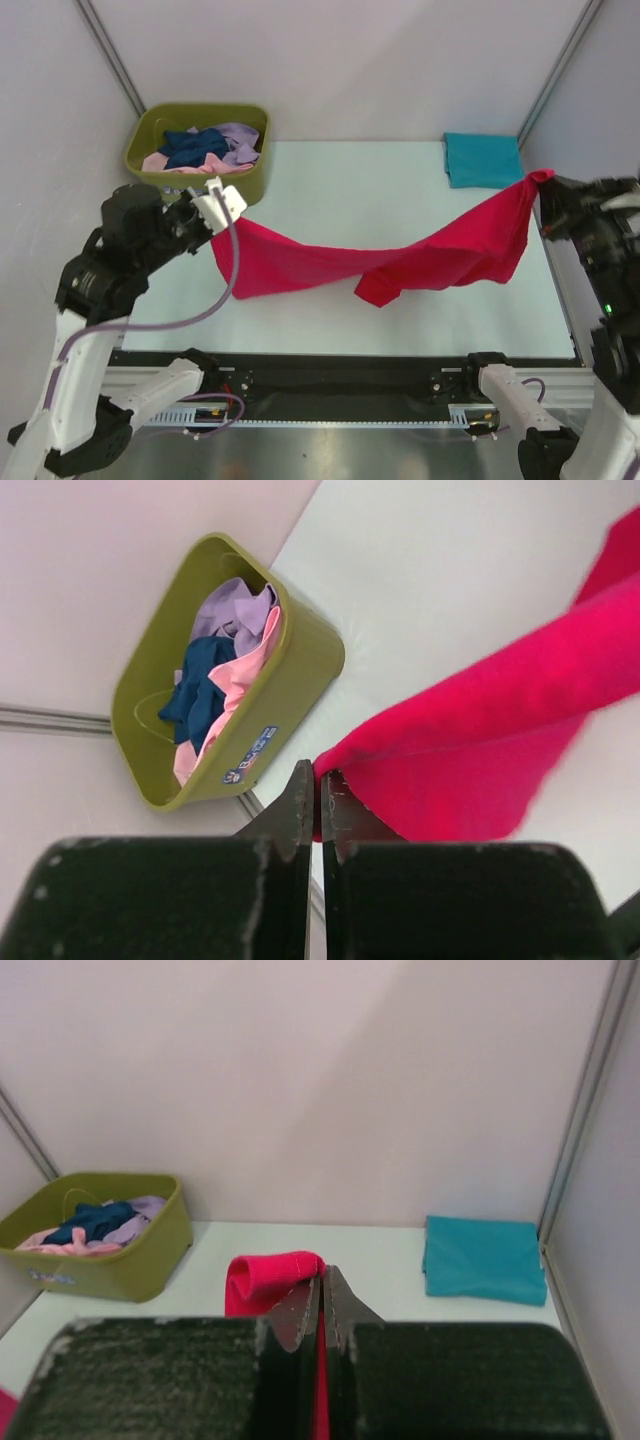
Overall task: Fold and stack the t-shirts
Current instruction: Flatten the tshirt out, then fold the tshirt
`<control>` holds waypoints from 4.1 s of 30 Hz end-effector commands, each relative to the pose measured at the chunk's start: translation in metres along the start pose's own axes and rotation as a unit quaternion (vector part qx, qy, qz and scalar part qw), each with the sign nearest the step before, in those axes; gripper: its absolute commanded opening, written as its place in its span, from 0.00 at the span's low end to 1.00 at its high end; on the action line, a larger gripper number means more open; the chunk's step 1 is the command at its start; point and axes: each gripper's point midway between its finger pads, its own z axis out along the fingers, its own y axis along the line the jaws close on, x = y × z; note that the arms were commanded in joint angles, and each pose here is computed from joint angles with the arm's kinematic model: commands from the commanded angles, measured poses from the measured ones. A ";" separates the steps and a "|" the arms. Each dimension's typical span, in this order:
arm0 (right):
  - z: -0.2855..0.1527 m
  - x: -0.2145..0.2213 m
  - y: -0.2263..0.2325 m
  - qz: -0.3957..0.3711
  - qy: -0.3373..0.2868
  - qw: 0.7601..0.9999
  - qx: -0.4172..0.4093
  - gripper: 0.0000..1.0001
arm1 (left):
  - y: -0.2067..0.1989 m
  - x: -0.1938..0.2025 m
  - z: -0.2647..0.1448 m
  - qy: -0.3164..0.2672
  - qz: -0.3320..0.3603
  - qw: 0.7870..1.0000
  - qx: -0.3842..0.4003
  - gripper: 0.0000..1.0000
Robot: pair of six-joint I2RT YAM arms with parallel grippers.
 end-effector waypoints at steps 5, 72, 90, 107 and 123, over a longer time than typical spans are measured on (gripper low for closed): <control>0.188 0.032 -0.036 -0.016 0.022 1.000 -0.001 0.00 | 0.070 -0.030 0.136 0.028 -0.038 0.999 -0.001 0.00; 0.089 0.382 -0.136 0.242 0.273 0.893 0.264 0.00 | -0.144 0.199 0.198 0.263 -0.065 0.934 0.235 0.00; 0.179 0.440 -0.159 0.132 0.403 0.887 0.183 0.00 | -0.116 0.230 0.244 0.328 -0.095 0.918 0.200 0.00; 0.210 0.400 -0.206 0.080 0.418 0.851 0.308 0.49 | 0.001 0.197 0.281 0.290 -0.271 0.918 0.006 0.60; 0.002 0.462 -0.164 0.302 0.469 0.699 0.448 0.47 | -0.148 0.205 0.192 0.228 0.011 0.956 0.186 0.63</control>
